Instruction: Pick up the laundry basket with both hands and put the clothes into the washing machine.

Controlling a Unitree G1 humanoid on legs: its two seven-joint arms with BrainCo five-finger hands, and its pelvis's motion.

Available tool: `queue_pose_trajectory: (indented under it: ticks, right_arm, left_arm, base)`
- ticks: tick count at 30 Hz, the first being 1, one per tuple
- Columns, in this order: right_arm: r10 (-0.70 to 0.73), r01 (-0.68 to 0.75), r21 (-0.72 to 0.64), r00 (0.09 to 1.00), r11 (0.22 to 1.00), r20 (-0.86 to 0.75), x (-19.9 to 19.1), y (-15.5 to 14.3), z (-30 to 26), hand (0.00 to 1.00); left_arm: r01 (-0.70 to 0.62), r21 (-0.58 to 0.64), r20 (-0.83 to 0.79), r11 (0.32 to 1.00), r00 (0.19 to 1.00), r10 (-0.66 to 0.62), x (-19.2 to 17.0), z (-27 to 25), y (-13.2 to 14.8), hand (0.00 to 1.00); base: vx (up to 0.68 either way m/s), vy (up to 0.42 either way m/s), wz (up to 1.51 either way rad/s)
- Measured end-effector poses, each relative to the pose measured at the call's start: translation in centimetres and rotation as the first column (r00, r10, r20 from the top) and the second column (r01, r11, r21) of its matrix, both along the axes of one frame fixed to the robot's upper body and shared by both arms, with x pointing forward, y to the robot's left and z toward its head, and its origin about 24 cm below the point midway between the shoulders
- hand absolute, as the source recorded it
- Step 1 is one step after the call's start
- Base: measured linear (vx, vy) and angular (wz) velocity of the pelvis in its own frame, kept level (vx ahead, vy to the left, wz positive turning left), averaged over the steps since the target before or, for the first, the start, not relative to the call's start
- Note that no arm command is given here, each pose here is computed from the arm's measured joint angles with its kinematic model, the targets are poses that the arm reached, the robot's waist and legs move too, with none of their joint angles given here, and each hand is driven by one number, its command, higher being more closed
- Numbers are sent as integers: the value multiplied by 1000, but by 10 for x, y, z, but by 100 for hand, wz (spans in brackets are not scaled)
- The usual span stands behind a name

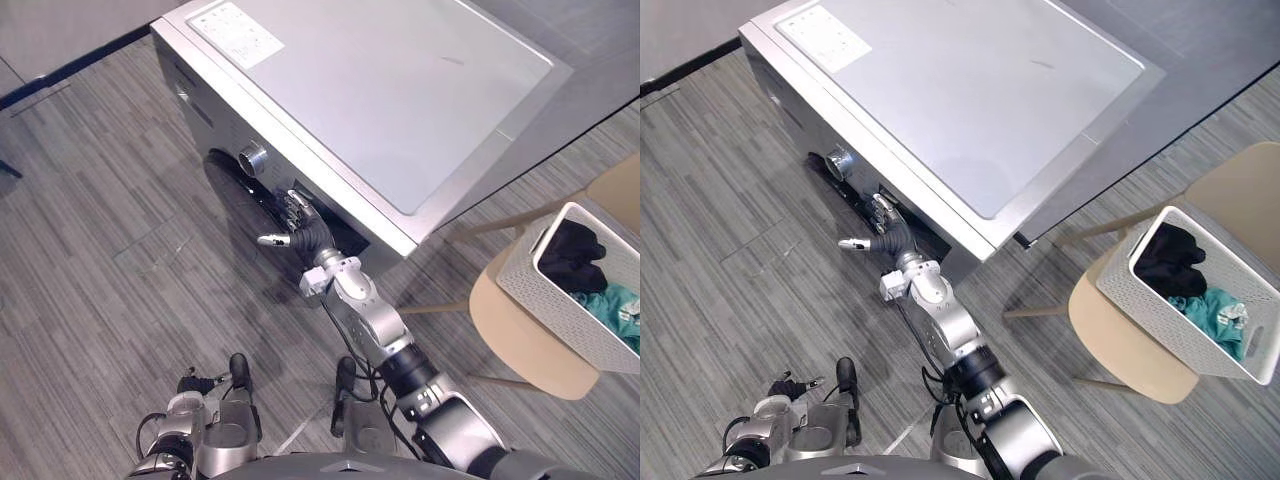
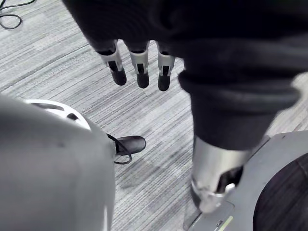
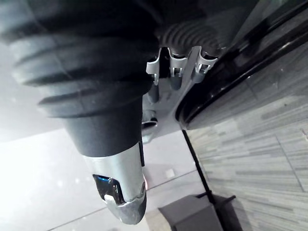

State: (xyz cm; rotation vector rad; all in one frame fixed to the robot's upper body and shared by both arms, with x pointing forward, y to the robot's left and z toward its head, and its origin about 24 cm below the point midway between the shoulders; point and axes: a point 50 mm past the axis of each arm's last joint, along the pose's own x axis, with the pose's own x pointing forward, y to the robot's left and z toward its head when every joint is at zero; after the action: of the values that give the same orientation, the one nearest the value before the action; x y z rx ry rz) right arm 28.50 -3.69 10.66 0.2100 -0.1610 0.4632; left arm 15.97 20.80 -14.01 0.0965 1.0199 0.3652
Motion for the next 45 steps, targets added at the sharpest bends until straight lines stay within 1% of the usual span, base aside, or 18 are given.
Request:
queue_pose_trajectory:
  ticks: [4, 8, 11, 13, 18, 22, 24, 26, 27, 29, 31, 34, 36, 40, 43, 45]
  right_arm:
    - [-16, 16, -3, 999, 1000, -49, -21, -16, -20, 0]
    - [-19, 15, -34, 994, 999, -111, -32, -27, -39, 0]
    - [-22, 17, -44, 992, 999, -127, -35, -29, -44, 0]
    - [-26, 17, -77, 993, 997, -114, -34, -28, -45, 0]
    - [-15, -6, -180, 993, 984, -114, -12, -17, -50, 0]
    - [-33, 15, -190, 995, 982, -93, 4, -9, -41, 0]
    - [-69, 59, -208, 997, 976, -43, 19, -6, -27, 0]
    - [-87, 80, -205, 996, 976, -25, 26, -4, -19, 0]
    - [-109, 104, -200, 994, 974, -15, 36, -4, -11, 0]
    - [-141, 143, -201, 990, 969, 24, 40, -1, -2, 0]
    - [-158, 162, -201, 987, 966, 39, 44, -1, 3, 0]
    - [-251, 252, -175, 968, 952, 27, 61, -7, 12, 0]
    - [-285, 285, -168, 958, 944, 27, 66, -10, 15, 0]
    - [-303, 304, -176, 952, 936, 38, 70, -12, 19, 0]
    - [-285, 290, -215, 957, 933, 53, 68, -9, 16, 0]
    - [-211, 223, -271, 975, 937, 73, 58, 4, 5, 0]
  left_arm:
    - [17, 7, -16, 1000, 1000, -17, -1, -1, 1, 0]
    - [35, 12, -27, 999, 999, -34, -4, -2, 0, 0]
    - [54, 17, -28, 998, 998, -54, -3, -2, -1, 0]
    - [56, 18, -27, 998, 998, -56, -3, -1, -1, 0]
    - [65, 21, -19, 998, 998, -64, 0, 0, -2, 0]
    - [82, 29, -5, 996, 997, -82, 4, 1, -5, 0]
    - [75, 35, 23, 997, 997, -75, 9, 4, -8, 0]
    - [61, 31, 41, 998, 997, -63, 12, 6, -9, 0]
    - [45, 23, 65, 999, 997, -46, 16, 8, -11, 0]
    - [45, 21, 82, 999, 996, -46, 20, 10, -12, 0]
    - [40, 19, 92, 999, 995, -41, 21, 12, -12, 0]
    - [43, 6, 108, 999, 993, -43, 27, 14, -16, 0]
    - [38, 9, 118, 999, 992, -38, 28, 15, -17, 0]
    - [43, 12, 127, 999, 991, -44, 31, 16, -20, 0]
    - [41, 13, 129, 999, 991, -43, 32, 16, -20, 0]
    - [51, 15, 127, 999, 990, -52, 32, 16, -21, 0]
  base:
    - [-18, -4, -14]
    - [-18, -4, -8]
    - [-13, -5, -7]
    - [-11, -3, -11]
    - [-9, -3, 0]
    - [-11, -5, 26]
    - [-32, 8, 34]
    - [-48, 14, 24]
    - [-56, 14, 16]
    - [-41, 7, 22]
    - [-51, 6, 22]
    - [-68, 5, 26]
    - [-77, -8, 23]
    - [-44, -14, 15]
    - [-3, -30, 3]
    - [44, -44, -5]
